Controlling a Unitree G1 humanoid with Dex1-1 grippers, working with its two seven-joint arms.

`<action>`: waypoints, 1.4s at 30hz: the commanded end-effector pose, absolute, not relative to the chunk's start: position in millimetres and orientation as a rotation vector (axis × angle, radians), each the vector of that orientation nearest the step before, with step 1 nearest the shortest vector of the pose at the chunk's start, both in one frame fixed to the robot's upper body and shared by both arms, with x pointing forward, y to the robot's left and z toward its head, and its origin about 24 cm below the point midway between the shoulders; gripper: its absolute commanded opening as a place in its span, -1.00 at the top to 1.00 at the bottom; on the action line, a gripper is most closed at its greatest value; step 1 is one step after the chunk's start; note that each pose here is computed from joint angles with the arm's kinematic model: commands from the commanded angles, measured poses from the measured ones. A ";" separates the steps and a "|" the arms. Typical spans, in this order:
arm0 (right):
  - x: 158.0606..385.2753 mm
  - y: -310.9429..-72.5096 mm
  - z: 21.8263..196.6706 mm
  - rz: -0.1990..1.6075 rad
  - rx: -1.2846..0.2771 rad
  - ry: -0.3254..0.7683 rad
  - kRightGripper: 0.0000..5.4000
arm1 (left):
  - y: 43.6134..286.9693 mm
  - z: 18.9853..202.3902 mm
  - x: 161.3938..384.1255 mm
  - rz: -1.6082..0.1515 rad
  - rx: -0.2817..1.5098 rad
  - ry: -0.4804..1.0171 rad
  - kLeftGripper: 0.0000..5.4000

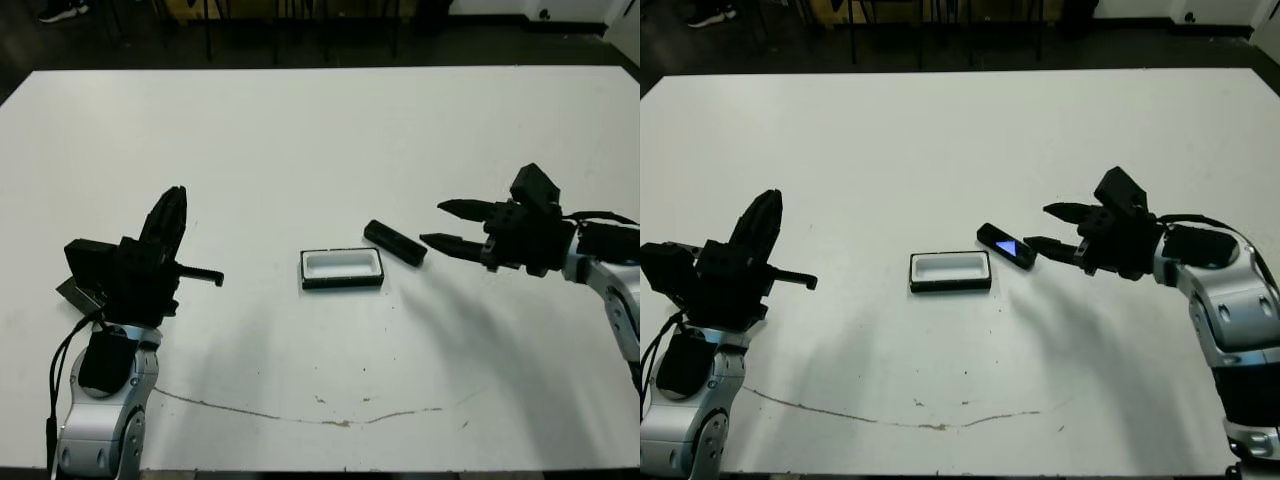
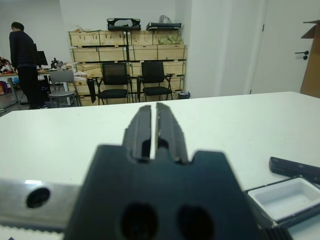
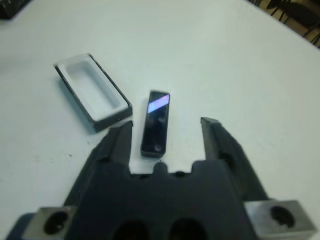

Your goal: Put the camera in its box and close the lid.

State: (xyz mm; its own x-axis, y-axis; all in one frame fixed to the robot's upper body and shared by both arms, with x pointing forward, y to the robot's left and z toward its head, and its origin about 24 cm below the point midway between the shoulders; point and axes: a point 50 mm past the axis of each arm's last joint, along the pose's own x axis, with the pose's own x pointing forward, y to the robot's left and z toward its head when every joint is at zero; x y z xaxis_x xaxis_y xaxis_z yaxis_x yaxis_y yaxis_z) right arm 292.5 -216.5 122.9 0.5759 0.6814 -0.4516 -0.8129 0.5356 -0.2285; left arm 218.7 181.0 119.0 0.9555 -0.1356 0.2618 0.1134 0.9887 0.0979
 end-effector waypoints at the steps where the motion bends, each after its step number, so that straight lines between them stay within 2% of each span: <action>1: 295.6 -218.1 116.3 0.922 -0.466 0.328 -0.31 | 184.1 112.9 218.5 -0.120 0.096 -0.236 1.00; 12: 300.7 -209.6 103.6 0.963 -0.518 0.299 -1.00 | 183.1 113.2 219.2 -0.123 0.093 -0.240 1.00; 17: 299.7 -206.3 100.4 0.975 -0.499 0.302 -1.00 | 183.3 112.6 218.6 -0.119 0.092 -0.233 1.00; 23: 297.5 -206.1 95.3 0.962 -0.580 0.285 -1.00 | 183.7 112.1 218.0 -0.116 0.094 -0.229 1.00; 28: 296.4 -209.7 84.9 0.938 -0.521 0.325 -1.00 | 184.6 111.9 217.6 -0.120 0.096 -0.234 1.00; 34: 294.6 -216.3 70.6 0.879 -0.446 0.427 -1.00 | 185.0 111.5 217.2 -0.121 0.093 -0.228 1.00; 42: 289.6 -211.0 58.7 0.875 -0.425 0.484 -1.00 | 182.3 110.7 217.5 -0.117 0.093 -0.221 1.00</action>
